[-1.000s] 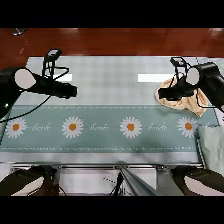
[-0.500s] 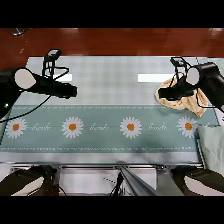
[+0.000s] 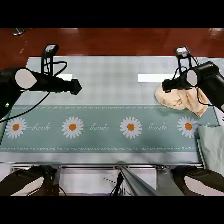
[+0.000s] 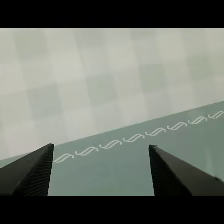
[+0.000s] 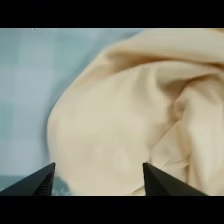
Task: Fold the shirts.
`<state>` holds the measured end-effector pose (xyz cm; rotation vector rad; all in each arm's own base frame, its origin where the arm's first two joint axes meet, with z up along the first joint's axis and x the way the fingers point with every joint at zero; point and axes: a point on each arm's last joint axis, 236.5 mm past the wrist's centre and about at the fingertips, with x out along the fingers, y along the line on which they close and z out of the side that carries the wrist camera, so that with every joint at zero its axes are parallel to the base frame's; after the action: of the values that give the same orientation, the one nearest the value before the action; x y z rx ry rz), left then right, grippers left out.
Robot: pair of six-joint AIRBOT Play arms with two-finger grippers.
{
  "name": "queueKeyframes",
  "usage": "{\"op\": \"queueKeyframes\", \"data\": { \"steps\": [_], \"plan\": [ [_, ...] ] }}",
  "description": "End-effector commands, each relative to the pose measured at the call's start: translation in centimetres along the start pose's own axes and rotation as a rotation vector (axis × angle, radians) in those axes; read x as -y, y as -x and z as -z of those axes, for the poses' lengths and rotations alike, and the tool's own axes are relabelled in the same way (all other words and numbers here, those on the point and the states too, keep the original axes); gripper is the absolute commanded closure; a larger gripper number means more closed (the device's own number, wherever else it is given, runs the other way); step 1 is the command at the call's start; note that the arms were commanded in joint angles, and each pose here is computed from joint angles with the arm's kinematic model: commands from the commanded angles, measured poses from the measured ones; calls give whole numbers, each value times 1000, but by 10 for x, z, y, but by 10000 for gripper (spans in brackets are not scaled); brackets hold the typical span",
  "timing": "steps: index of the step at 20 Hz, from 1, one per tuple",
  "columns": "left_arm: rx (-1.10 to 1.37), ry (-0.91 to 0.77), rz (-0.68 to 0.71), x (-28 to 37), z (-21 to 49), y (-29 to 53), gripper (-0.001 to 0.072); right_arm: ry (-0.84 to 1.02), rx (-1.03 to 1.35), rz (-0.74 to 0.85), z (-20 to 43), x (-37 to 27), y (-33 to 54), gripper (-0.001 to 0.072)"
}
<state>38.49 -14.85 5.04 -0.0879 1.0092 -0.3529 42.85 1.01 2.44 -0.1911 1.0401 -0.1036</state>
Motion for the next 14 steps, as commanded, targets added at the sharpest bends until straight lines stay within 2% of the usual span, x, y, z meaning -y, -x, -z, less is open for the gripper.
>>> {"op": "queueKeyframes", "data": {
  "steps": [1, 5, 7, 11, 12, 13, 14],
  "plan": [
    [38, 20, -1, -1, -9, -3, 4, -64, 133, 134, -31, 61, -13, 82],
    [37, 21, 0, -1, -9, -3, 4, -357, -40, 171, 27, 136, -68, 84],
    [36, 24, 3, 0, -9, -3, 4, -451, -127, 91, 54, 136, -97, 85],
    [7, 27, 2, -1, -2, -6, 4, -433, -228, -37, 79, 104, -130, 106],
    [-5, 27, 2, -1, 0, -5, 4, -427, -243, -61, 79, 97, -130, 262],
    [-27, 31, 1, -2, 5, -3, 4, -414, -247, -96, 75, 90, -127, 589],
    [-61, 37, -2, -5, 11, 0, 4, -399, -245, -130, 67, 86, -120, 684]
  ]
}}
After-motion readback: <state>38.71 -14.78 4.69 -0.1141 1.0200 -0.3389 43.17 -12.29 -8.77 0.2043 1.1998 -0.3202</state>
